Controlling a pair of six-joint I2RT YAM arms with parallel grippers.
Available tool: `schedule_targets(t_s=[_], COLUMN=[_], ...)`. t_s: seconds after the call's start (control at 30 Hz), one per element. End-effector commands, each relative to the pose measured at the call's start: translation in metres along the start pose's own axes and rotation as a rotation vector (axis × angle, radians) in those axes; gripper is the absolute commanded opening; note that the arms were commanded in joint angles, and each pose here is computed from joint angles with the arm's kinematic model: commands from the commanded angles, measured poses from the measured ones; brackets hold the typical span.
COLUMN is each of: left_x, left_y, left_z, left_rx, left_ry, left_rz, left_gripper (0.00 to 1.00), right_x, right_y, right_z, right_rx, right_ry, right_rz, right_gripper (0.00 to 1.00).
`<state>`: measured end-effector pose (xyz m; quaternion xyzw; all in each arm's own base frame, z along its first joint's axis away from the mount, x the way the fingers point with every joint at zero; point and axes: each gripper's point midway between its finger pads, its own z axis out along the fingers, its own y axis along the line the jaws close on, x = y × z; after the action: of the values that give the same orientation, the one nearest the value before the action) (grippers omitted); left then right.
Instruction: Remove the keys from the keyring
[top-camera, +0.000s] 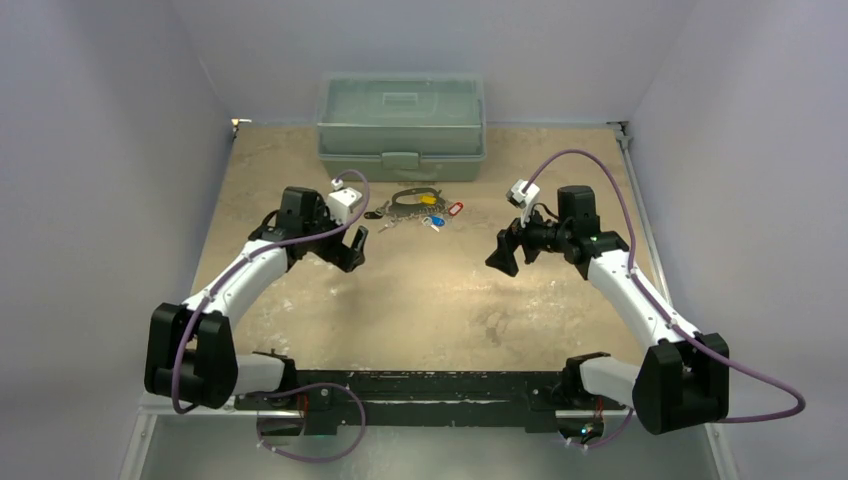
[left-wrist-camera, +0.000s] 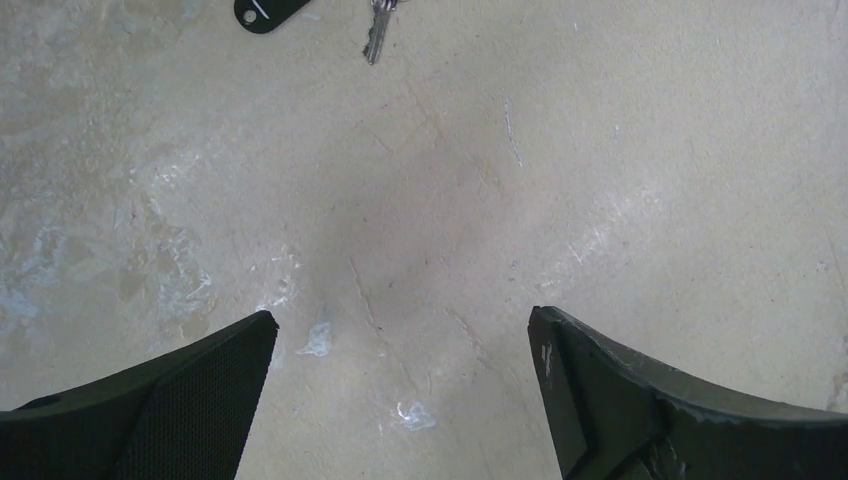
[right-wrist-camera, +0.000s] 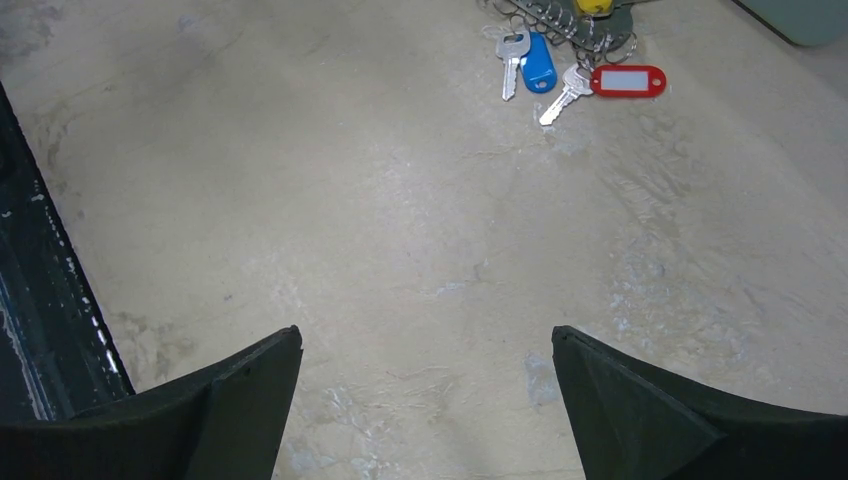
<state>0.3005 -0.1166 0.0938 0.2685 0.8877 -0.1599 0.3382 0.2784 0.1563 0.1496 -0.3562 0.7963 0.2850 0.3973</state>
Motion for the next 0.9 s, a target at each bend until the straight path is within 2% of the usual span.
schedule_targets(t_s=[0.0, 0.13, 0.43, 0.7, 0.87], left_x=[-0.031, -0.049, -0.099, -0.128, -0.138], left_y=[0.01, 0.007, -0.014, -0.025, -0.029], left_z=[0.003, 0.016, 0.06, 0.099, 0.124], left_rx=[-0.032, 0.02, 0.12, 0.151, 0.18], left_ry=[-0.067, -0.066, -0.157, -0.27, -0.285], left_rz=[0.065, 0.117, 0.257, 0.284, 0.259], left_gripper=[0.99, 0.99, 0.99, 0.99, 0.99], right_x=[-0.014, -0.011, -0.013, -0.009, -0.008], right_y=[0.001, -0.003, -0.012, -0.017, -0.018], right_z=[-0.003, -0.001, -0.001, 0.003, 0.004], right_rx=[-0.009, 0.006, 0.054, 0.067, 0.065], right_ry=[-0.038, -0.024, -0.027, -0.007, -0.002], right_rz=[-0.051, -0.042, -0.038, -0.021, -0.014], right_gripper=[0.99, 0.99, 0.99, 0.99, 0.99])
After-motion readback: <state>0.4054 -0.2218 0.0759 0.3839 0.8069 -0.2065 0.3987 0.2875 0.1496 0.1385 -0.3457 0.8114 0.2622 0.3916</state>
